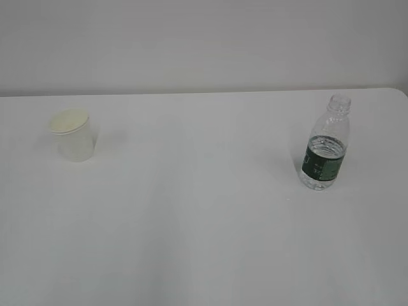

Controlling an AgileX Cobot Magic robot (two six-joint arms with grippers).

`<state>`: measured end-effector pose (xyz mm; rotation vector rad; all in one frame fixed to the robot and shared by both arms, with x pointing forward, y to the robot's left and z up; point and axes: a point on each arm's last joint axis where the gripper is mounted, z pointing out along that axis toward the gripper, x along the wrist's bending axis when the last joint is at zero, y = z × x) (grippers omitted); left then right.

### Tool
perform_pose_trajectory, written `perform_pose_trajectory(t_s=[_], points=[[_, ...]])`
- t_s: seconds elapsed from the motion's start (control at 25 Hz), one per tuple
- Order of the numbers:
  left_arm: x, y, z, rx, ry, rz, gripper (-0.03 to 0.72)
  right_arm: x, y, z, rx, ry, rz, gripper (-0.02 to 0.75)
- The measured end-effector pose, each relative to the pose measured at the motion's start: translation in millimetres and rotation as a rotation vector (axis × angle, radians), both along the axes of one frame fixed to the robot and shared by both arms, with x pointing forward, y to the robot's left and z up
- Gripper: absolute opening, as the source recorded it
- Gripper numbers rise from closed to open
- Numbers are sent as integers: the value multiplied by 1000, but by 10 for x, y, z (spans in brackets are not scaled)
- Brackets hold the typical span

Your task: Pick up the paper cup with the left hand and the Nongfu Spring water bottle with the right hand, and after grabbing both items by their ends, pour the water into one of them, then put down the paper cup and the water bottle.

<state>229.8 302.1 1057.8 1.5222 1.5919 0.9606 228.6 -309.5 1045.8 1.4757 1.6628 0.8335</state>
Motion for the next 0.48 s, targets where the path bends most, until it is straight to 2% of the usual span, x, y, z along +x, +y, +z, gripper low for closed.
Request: perform_pose_trajectory(t_s=[0.28, 0.48], points=[[4, -9, 7, -9, 1, -6, 452, -31, 5, 108, -6, -54, 17, 556], [81, -7, 175, -10, 18, -6, 452, 90, 35, 147, -16, -31, 42, 556]])
